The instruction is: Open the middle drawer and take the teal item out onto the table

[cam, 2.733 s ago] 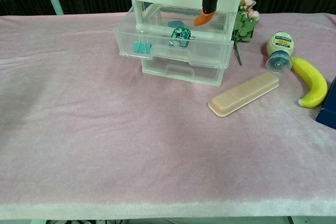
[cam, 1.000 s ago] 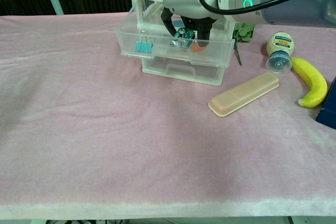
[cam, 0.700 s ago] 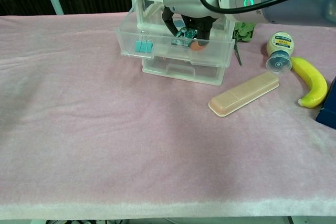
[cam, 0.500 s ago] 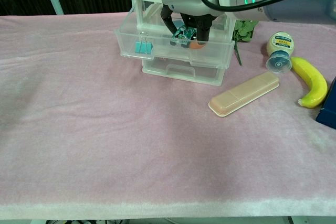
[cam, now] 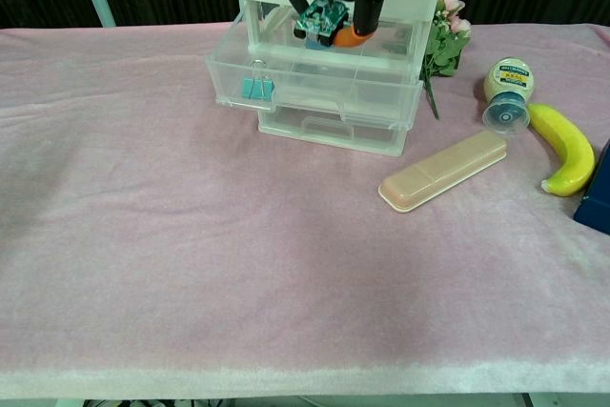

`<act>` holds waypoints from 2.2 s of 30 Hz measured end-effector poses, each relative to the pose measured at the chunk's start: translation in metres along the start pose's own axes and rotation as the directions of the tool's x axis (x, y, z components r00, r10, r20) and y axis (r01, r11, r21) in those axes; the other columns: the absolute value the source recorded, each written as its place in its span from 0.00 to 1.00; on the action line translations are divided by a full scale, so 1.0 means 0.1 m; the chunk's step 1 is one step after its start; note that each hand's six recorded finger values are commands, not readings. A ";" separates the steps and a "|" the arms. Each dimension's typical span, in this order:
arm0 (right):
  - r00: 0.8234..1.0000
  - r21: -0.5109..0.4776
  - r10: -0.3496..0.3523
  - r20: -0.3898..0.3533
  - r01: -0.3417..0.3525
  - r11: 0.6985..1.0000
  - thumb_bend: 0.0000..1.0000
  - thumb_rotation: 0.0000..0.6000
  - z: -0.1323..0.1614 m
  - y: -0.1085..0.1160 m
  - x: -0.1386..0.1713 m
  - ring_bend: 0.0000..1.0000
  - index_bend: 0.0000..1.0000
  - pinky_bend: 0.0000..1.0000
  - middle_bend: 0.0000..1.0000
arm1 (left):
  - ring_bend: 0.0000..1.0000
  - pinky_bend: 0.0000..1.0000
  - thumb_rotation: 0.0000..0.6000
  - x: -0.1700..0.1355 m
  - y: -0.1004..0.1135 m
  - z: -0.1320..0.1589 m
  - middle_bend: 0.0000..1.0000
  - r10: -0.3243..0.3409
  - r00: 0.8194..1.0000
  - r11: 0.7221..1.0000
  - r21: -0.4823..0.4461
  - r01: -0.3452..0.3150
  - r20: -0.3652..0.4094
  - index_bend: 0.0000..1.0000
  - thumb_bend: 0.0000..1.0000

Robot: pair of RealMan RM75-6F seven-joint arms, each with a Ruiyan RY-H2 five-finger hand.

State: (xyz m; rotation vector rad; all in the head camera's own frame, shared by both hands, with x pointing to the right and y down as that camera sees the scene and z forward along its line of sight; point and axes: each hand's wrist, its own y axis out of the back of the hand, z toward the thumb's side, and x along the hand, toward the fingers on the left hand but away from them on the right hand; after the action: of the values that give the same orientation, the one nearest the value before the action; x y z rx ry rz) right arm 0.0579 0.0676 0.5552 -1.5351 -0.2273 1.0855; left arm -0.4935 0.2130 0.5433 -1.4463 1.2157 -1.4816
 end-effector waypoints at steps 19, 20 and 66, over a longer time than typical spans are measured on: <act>0.981 -0.181 -0.027 0.194 0.063 0.981 0.28 1.00 -0.87 -0.01 1.05 0.92 0.54 0.80 0.91 | 0.00 0.00 1.00 -0.05 0.05 0.01 0.00 0.022 1.000 1.000 0.006 -0.022 0.013 0.00 0.00; 0.980 -0.192 -0.009 0.199 0.048 0.980 0.28 1.00 -0.90 -0.10 1.11 0.92 0.54 0.80 0.91 | 0.00 0.00 1.00 -0.06 0.05 0.01 0.00 0.023 1.000 1.000 0.007 -0.023 0.015 0.00 0.00; 0.915 -0.299 0.313 0.253 -0.234 0.925 0.13 1.00 -0.80 -2.24 1.80 0.88 0.01 0.78 0.87 | 0.00 0.00 1.00 -0.07 0.04 0.01 0.00 0.010 1.000 1.000 0.001 -0.010 0.013 0.00 0.00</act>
State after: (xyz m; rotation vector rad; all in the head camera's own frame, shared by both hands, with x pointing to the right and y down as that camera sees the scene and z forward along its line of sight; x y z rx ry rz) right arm 0.3079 0.2012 0.6484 -1.6685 -0.3819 1.5671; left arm -0.4919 0.2179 0.5378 -1.4447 1.2129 -1.4637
